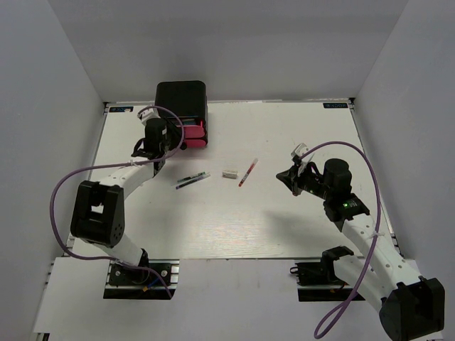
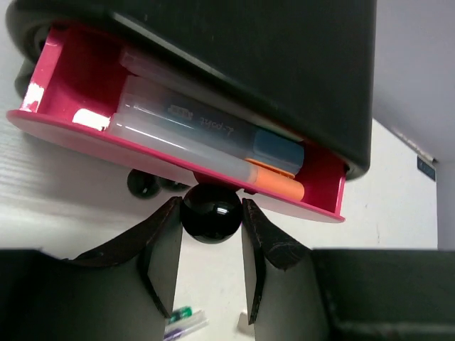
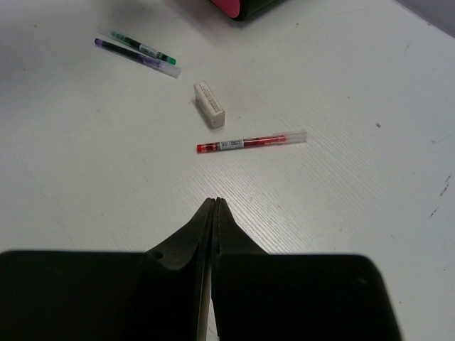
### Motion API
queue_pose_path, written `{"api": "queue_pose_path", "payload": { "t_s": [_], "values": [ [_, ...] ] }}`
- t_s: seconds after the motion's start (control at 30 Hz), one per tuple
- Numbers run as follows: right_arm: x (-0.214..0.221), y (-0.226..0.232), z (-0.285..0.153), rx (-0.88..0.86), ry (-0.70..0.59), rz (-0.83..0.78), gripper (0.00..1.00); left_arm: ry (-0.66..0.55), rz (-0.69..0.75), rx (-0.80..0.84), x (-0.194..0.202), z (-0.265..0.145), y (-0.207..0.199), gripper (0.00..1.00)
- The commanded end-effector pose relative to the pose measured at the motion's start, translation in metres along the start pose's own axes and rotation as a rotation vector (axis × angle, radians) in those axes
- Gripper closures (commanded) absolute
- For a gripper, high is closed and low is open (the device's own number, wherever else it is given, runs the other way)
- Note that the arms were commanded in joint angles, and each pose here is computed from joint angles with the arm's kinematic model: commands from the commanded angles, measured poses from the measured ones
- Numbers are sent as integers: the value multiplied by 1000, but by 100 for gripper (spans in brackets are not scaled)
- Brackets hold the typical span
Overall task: Sort the stationery into containers
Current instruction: Close the drawer in the storage box, then open the drawer in the storage box.
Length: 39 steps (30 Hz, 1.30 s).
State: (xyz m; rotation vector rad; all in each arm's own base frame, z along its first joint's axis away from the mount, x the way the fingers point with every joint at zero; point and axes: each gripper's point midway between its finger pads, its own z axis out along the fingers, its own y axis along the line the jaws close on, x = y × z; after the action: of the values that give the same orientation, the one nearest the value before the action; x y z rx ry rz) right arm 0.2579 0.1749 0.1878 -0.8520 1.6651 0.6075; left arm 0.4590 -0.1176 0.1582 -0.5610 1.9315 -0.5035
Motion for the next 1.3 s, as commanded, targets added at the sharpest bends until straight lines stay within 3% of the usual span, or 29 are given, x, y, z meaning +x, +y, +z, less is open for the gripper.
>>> {"api": "queue_pose_path", "payload": {
  "t_s": [0.0, 0.27, 0.57, 0.87, 1.27],
  "values": [
    [-8, -2, 1, -1, -30, -24, 100, -58, -36, 46, -23, 9, -21, 73],
    [-8, -1, 2, -5, -29, -25, 100, -63, -66, 52, -27, 24, -28, 72],
    [-10, -1, 1, -6, -32, -30, 100, -66, -65, 42, -29, 31, -29, 49],
    [-8, -2, 1, -3, -30, -29, 100, -83, -51, 45, -26, 1, -15, 36],
    [-7, -1, 1, -6, -31, -28, 100, -58, 5, 8, -9, -6, 9, 36]
  ]
}}
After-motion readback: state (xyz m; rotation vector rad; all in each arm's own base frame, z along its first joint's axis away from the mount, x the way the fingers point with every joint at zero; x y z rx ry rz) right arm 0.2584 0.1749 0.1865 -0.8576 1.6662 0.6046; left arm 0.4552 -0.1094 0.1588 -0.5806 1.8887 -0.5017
